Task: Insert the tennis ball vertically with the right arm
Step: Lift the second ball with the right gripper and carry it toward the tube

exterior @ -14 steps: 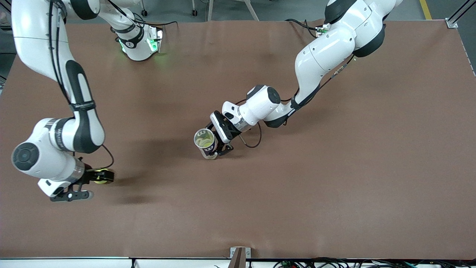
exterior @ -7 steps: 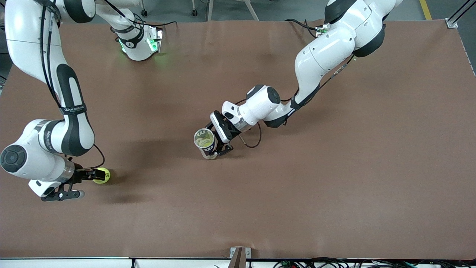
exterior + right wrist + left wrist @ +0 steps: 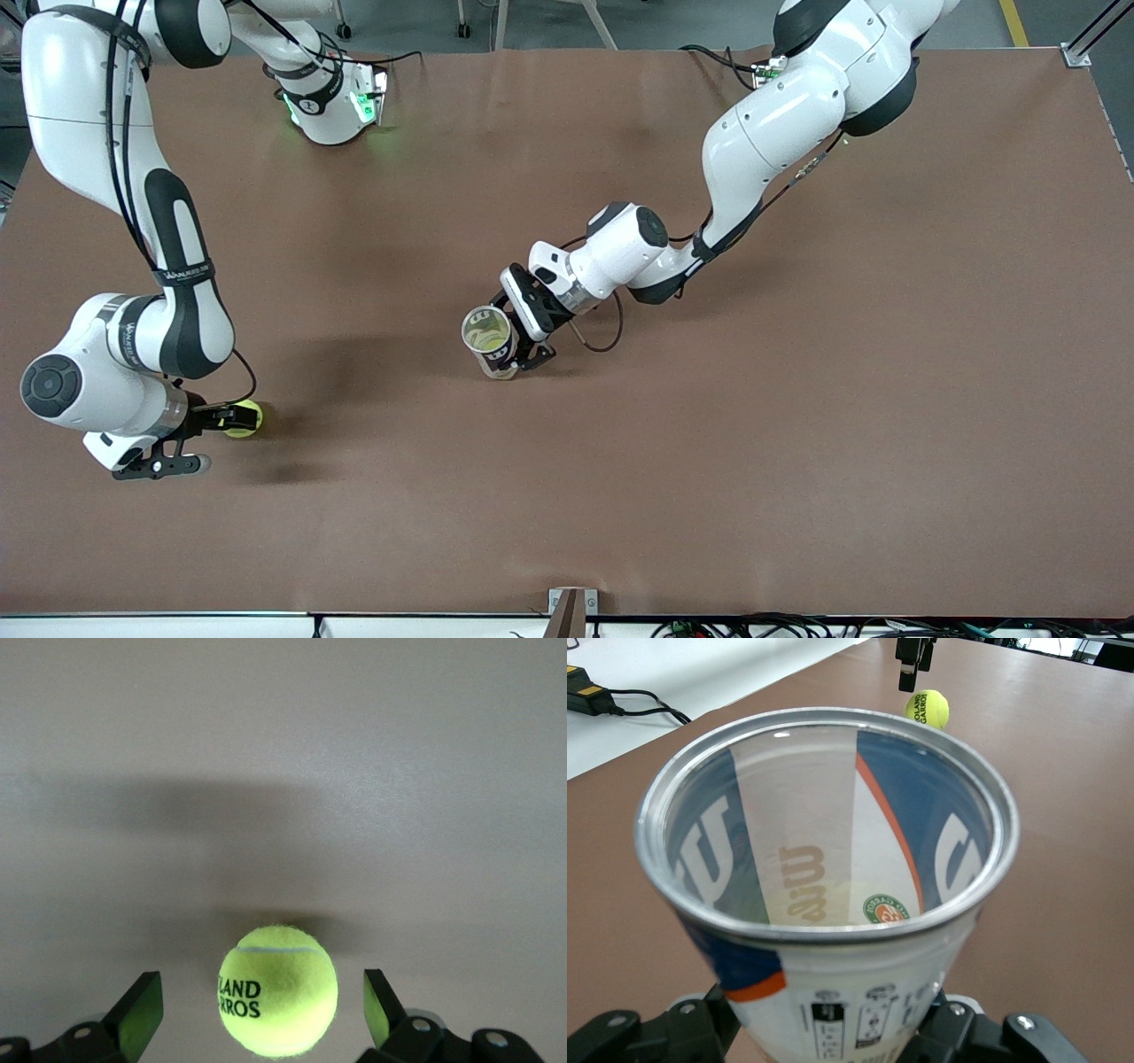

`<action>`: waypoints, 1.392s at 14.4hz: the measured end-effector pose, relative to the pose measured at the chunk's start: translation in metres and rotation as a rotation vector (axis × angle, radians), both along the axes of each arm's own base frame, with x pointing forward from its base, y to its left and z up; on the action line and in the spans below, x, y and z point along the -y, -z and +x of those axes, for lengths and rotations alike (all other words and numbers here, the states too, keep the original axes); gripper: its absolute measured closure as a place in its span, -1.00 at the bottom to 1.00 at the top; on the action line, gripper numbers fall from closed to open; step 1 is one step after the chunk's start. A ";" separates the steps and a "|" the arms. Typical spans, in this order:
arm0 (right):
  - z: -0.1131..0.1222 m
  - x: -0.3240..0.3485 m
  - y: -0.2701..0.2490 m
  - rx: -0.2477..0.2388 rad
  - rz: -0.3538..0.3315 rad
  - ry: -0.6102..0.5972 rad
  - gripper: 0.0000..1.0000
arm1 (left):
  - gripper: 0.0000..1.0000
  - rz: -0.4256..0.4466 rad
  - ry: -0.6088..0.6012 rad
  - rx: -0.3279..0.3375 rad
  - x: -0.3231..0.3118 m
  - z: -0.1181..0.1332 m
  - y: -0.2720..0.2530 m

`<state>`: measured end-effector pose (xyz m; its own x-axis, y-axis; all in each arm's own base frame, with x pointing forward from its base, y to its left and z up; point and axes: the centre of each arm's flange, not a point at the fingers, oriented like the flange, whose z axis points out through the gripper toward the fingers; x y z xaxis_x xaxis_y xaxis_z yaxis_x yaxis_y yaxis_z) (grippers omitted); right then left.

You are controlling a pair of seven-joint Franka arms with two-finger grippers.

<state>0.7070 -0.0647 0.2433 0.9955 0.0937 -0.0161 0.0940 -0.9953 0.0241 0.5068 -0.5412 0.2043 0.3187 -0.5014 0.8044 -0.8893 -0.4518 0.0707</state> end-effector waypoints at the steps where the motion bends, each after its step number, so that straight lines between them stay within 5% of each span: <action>1: 0.000 0.001 0.001 0.000 0.000 0.000 -1.00 | -0.55 0.000 0.000 0.000 0.000 0.000 0.000; 20: -0.007 0.008 0.030 -0.008 -0.031 -0.022 -1.00 | -0.55 0.000 -0.001 0.001 0.000 0.000 0.000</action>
